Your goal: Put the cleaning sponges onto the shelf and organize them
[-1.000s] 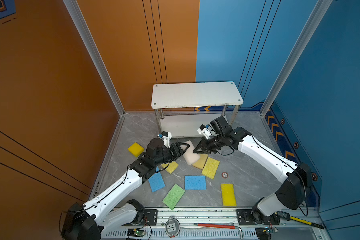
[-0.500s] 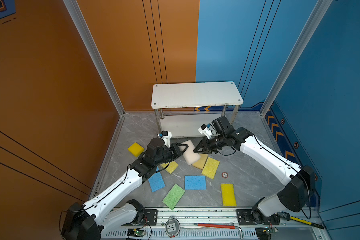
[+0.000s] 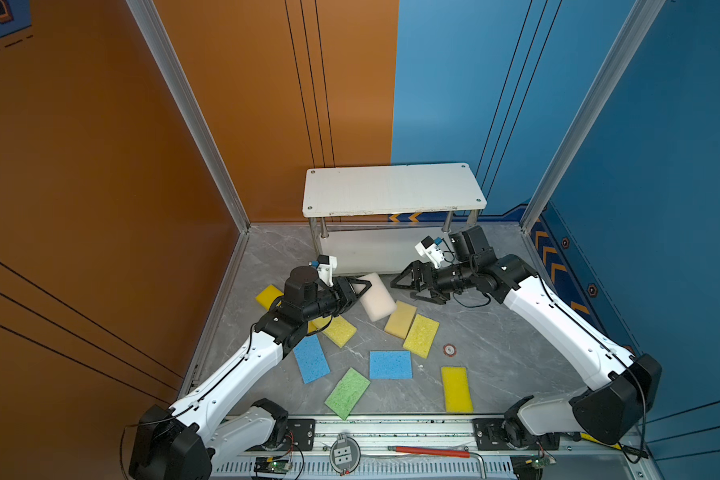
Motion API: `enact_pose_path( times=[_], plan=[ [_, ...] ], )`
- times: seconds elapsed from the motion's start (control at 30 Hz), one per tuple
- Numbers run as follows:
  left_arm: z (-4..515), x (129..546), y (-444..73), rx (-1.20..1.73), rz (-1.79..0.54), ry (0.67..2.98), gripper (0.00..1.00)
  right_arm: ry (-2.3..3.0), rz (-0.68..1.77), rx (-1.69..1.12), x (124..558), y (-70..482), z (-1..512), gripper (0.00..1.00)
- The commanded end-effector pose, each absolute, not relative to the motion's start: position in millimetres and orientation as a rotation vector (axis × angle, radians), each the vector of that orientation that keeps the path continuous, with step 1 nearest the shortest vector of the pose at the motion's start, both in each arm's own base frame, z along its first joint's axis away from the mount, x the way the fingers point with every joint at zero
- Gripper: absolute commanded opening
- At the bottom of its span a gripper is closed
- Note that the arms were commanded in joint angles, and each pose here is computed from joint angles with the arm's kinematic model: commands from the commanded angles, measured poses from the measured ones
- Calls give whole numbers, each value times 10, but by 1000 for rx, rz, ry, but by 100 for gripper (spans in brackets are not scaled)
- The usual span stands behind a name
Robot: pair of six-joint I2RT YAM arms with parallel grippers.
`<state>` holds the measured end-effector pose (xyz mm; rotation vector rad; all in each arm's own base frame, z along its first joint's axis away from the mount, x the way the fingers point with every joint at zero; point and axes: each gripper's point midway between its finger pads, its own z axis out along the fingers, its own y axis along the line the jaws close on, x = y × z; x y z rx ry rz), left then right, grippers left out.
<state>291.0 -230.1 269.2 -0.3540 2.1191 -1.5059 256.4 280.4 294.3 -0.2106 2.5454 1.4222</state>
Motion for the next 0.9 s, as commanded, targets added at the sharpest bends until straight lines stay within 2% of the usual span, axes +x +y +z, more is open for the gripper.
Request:
enact_pose_path(
  times=[0.0, 0.17, 0.43, 0.7, 0.87],
  plan=[
    [3150, 2821, -2419, -220, -1684, 2057, 29, 2498, 1532, -250, 2467, 2838, 3036, 99],
    [3415, 2794, -2463, -168, -1780, 2020, 29, 2391, 1678, -254, 2499, 2991, 3256, 96],
    [3516, 2816, -2438, -169, -1806, 1990, 29, 2370, 1738, -288, 2454, 3184, 3326, 86],
    [3507, 2806, -2390, -178, -1799, 1984, 29, 2363, 1747, -299, 2383, 3215, 3373, 68],
    [3524, 2792, -2378, -174, -1804, 1981, 29, 2366, 1738, -284, 2355, 3182, 3350, 61]
  ],
)
